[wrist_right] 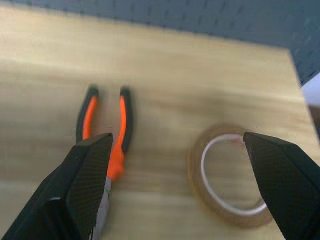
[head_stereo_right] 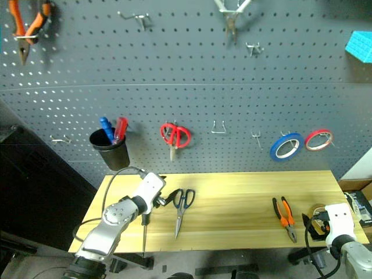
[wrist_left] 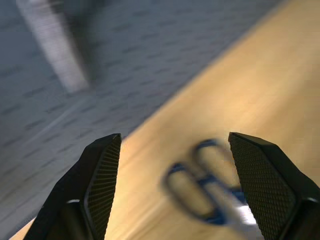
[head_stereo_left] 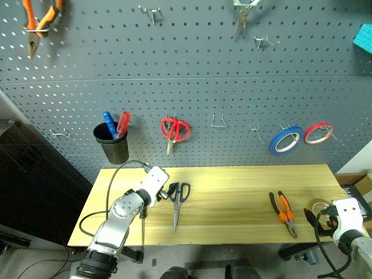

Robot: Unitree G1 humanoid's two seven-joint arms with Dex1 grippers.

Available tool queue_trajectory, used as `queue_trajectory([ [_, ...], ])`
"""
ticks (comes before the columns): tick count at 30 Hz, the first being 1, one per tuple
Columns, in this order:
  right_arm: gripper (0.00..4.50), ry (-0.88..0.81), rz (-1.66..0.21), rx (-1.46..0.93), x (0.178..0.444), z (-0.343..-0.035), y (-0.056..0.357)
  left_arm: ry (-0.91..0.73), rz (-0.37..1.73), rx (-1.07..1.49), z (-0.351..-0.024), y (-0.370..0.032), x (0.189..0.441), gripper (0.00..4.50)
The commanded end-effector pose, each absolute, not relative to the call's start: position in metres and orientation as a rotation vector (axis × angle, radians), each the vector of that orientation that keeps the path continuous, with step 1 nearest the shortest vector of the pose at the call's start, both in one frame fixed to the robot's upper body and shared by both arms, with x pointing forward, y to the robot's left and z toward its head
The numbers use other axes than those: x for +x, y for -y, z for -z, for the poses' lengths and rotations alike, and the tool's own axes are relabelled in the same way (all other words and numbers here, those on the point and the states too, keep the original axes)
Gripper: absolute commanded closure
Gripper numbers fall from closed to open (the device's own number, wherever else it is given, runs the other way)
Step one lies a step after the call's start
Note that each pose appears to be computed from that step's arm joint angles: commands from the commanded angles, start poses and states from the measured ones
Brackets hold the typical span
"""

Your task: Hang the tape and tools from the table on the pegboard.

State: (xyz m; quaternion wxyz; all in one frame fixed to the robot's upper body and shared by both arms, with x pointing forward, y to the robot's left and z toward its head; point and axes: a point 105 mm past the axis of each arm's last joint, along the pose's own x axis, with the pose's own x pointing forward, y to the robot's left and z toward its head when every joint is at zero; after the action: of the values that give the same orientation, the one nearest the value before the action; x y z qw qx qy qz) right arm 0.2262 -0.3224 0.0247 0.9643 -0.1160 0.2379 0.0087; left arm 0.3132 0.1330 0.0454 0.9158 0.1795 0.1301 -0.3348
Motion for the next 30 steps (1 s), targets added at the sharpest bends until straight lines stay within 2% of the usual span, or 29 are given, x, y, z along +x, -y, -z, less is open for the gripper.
queue_trajectory([
  [1, 0.00, -0.502, -0.054, -0.272, 0.239, -0.029, 0.322, -0.247, 0.862, 0.287, -0.074, -0.104, 0.308, 0.85],
  [3, 0.00, -0.521, -0.056, -0.267, 0.245, -0.027, 0.324, -0.265, 0.886, 0.310, -0.078, -0.098, 0.311, 0.85],
  [5, 0.00, -0.539, -0.027, -0.253, 0.253, -0.027, 0.336, -0.202, 0.976, 0.380, -0.090, -0.082, 0.307, 0.85],
  [9, 0.00, -0.588, 0.016, -0.194, 0.266, -0.026, 0.355, -0.100, 1.186, 0.350, -0.109, -0.053, 0.289, 0.85],
  [15, 0.00, -0.646, 0.025, -0.117, 0.283, -0.019, 0.373, -0.086, 1.450, 0.315, -0.133, -0.035, 0.258, 0.85],
  [19, 0.00, -0.712, -0.012, -0.094, 0.289, -0.008, 0.371, -0.046, 1.513, 0.292, -0.149, -0.028, 0.252, 0.85],
  [25, 0.00, -0.788, -0.033, -0.080, 0.292, 0.011, 0.367, -0.017, 1.525, 0.366, -0.150, -0.031, 0.251, 0.85],
  [28, 0.58, -0.810, -0.006, -0.038, 0.291, 0.019, 0.368, 0.012, 1.534, 0.410, -0.149, -0.035, 0.250, 0.82],
  [30, 1.23, -0.826, -0.008, -0.006, 0.289, 0.024, 0.366, 0.055, 1.521, 0.443, -0.152, -0.036, 0.251, 0.82],
])
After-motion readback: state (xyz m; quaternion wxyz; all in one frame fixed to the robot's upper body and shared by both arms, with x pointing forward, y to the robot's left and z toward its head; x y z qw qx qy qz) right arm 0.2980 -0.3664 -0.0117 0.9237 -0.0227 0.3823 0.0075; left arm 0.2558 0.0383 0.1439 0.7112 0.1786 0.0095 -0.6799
